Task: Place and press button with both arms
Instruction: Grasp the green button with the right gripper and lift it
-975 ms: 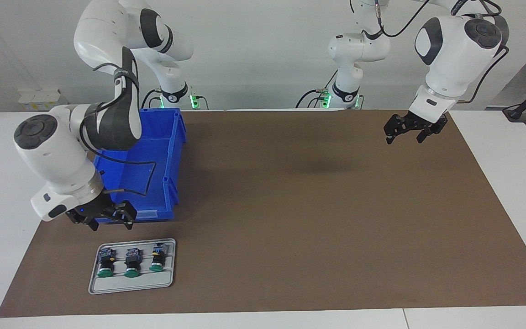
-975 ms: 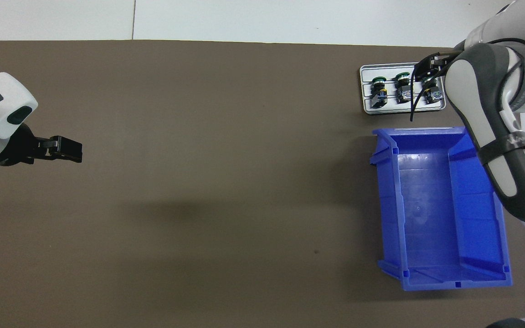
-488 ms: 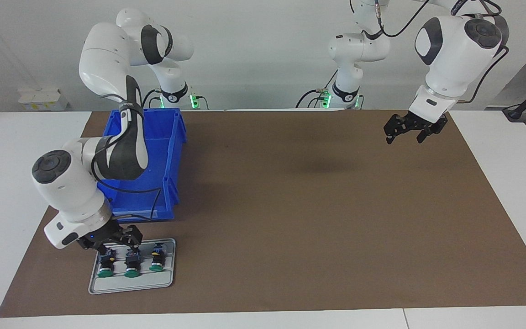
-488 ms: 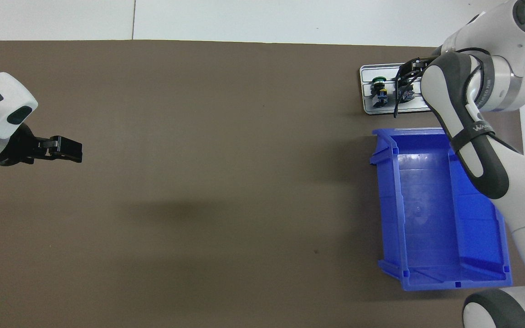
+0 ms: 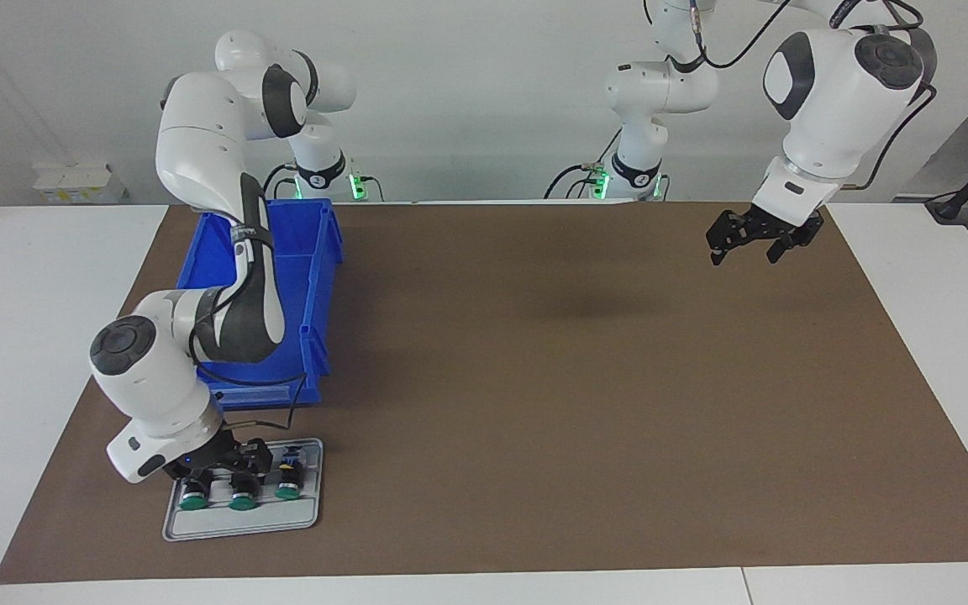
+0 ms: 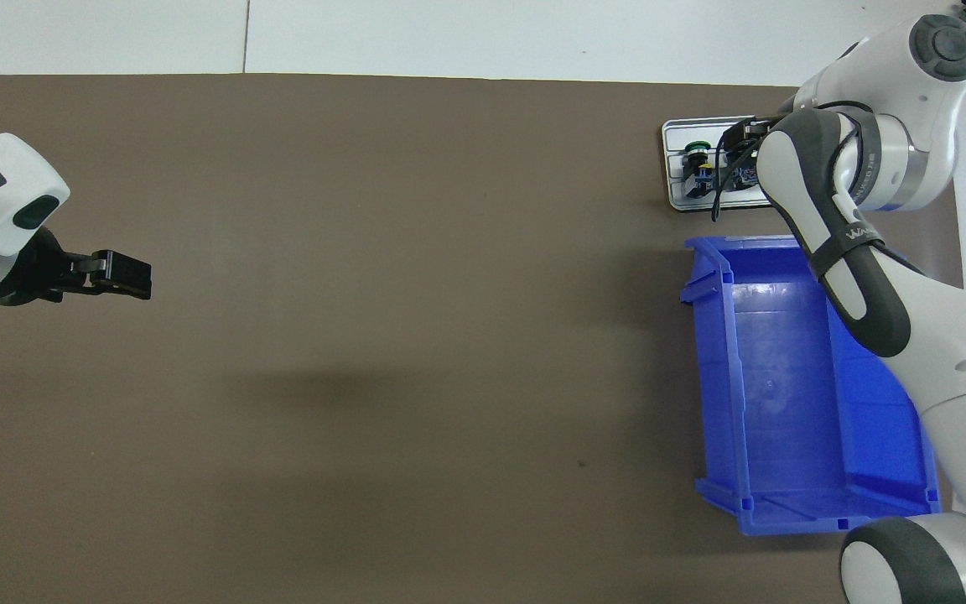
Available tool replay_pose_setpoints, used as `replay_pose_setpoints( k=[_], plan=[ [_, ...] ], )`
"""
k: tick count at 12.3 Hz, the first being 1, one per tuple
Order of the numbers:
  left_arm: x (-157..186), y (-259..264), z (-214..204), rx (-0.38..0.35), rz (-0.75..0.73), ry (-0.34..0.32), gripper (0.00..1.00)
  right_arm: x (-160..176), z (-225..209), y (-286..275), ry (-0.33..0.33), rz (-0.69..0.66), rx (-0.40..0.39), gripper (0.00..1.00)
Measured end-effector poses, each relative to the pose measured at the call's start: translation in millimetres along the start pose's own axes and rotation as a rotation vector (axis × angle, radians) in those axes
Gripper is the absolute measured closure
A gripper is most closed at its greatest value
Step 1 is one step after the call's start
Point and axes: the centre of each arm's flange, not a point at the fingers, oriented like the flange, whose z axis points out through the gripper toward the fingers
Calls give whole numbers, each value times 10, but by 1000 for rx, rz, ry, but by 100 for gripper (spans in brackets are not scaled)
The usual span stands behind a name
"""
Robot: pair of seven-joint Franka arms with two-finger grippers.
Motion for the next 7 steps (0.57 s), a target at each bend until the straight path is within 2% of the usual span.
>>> replay_pose_setpoints(
  k=[6,7],
  plan=[
    [0,0,0,0,0,0,0,-118,250,10,-10,2,2,18],
    [0,0,0,0,0,0,0,-126,236,37,-10,6,1,22]
  ],
)
